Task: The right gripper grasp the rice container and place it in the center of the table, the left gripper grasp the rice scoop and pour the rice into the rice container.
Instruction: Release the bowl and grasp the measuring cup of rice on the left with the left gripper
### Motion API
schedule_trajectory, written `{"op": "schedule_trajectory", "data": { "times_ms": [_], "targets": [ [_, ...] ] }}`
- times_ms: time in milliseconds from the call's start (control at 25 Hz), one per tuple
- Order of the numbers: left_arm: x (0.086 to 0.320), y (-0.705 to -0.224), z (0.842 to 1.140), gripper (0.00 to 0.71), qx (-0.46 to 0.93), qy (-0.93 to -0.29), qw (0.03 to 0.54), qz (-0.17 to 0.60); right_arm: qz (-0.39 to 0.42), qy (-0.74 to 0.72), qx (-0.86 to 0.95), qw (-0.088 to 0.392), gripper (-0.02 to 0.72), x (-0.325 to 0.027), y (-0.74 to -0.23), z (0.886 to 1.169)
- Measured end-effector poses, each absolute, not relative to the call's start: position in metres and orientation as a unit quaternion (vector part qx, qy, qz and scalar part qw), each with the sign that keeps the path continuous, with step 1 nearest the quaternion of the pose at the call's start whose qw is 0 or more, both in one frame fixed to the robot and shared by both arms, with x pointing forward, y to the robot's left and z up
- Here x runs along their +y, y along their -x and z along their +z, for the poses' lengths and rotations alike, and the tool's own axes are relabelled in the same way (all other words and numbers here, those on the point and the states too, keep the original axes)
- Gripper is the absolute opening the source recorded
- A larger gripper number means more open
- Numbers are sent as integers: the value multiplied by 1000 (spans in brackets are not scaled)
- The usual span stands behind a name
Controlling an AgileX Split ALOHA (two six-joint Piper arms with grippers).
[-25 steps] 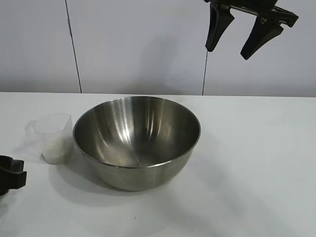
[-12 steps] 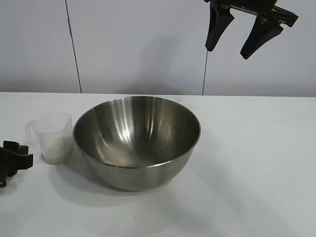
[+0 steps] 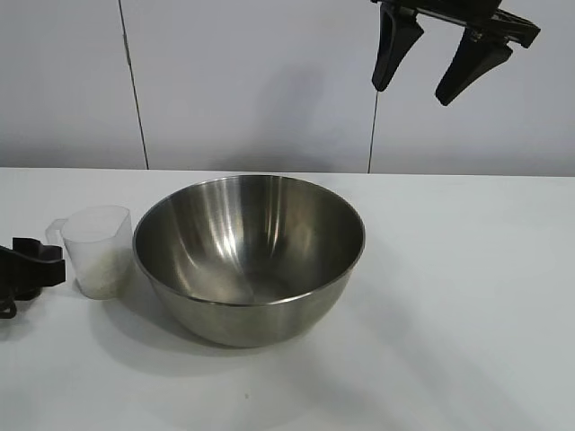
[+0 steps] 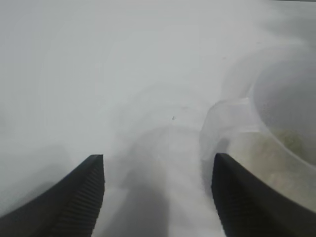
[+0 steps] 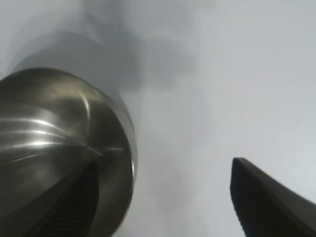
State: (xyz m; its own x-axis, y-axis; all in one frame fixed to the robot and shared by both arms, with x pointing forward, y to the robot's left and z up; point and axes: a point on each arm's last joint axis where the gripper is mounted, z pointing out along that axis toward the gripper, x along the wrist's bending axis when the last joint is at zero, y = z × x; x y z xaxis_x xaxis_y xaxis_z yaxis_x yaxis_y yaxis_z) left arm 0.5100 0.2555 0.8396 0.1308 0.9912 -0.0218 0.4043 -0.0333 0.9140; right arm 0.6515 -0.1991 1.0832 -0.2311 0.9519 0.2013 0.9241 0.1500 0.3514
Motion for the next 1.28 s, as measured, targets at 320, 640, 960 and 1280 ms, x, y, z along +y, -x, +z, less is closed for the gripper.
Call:
{"op": "schedule_trajectory", "data": {
  "times_ms": [320,640,960,1280],
  "targets": [
    [252,-522,844,457,545,-622,432,360,205,-619,757,34,516,-199,-652,1083],
    [251,-522,844,276,542,-624,434,358,208,-619,756,37,516,-199,-652,1084],
    [249,-522,844,12,536,-630,442,348,210,-619,756,38,516,-199,-653,1084],
    [249,-522,844,9,564,-604,454,332,213,-619,755,40,516,-199,-653,1084]
  ]
}}
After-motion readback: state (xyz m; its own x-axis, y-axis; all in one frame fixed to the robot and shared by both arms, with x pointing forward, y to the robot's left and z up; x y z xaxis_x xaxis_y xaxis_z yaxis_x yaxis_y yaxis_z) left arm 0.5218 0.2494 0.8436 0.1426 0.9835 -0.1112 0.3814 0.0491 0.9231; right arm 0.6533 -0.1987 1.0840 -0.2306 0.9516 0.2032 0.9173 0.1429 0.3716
